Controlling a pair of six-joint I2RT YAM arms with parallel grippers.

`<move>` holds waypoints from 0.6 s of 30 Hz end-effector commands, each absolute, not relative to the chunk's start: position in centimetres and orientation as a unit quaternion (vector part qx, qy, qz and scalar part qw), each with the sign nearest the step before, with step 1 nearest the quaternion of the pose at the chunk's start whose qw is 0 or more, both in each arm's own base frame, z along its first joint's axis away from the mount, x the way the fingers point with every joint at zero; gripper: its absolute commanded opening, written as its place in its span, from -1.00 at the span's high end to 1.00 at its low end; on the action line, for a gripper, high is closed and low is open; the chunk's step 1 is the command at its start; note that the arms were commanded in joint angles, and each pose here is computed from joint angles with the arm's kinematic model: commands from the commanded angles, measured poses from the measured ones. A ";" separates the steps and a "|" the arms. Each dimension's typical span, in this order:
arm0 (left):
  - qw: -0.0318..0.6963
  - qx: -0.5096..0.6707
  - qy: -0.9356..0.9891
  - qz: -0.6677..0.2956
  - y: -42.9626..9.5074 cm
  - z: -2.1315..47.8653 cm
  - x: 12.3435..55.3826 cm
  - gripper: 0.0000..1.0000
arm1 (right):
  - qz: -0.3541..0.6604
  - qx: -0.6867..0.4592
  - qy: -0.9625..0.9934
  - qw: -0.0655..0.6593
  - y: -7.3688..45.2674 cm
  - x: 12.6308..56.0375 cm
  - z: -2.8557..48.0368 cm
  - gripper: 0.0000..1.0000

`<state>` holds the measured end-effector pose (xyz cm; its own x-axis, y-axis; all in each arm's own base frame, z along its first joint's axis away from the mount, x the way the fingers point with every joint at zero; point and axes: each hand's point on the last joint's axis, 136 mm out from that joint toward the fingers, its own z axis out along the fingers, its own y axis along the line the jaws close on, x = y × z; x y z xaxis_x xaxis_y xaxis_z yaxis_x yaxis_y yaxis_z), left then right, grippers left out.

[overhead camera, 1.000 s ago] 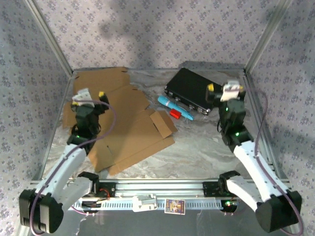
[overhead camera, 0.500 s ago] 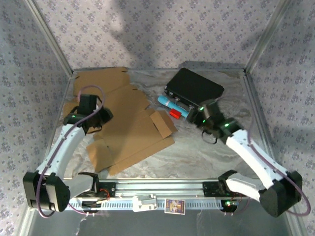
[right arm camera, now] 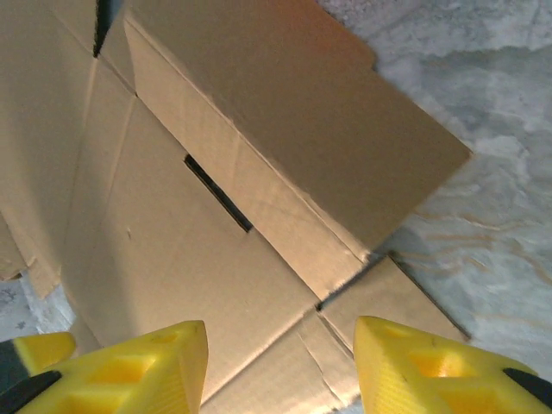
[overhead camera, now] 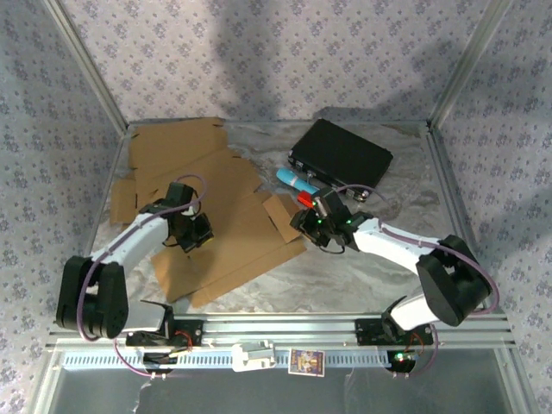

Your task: Fold the paper box

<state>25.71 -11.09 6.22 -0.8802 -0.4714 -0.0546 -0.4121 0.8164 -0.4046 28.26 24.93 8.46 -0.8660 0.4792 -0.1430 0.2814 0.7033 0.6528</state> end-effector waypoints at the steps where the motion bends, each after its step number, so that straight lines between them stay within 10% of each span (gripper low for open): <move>1: 0.085 -0.215 0.951 -0.205 -11.4 6.1 26.2 1.00 | 0.340 0.243 0.896 0.148 24.9 28.7 7.1 0.02; 18: 0.060 -0.182 0.968 -0.165 -10.8 3.5 26.5 1.00 | 0.363 0.275 0.874 0.165 25.6 30.7 4.2 0.11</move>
<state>25.68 -10.92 3.32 -0.9168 -0.3979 -0.0341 -0.3621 0.8644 -0.3489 29.77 25.55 4.22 -0.8142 0.5742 -0.0860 0.3509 0.6046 0.7151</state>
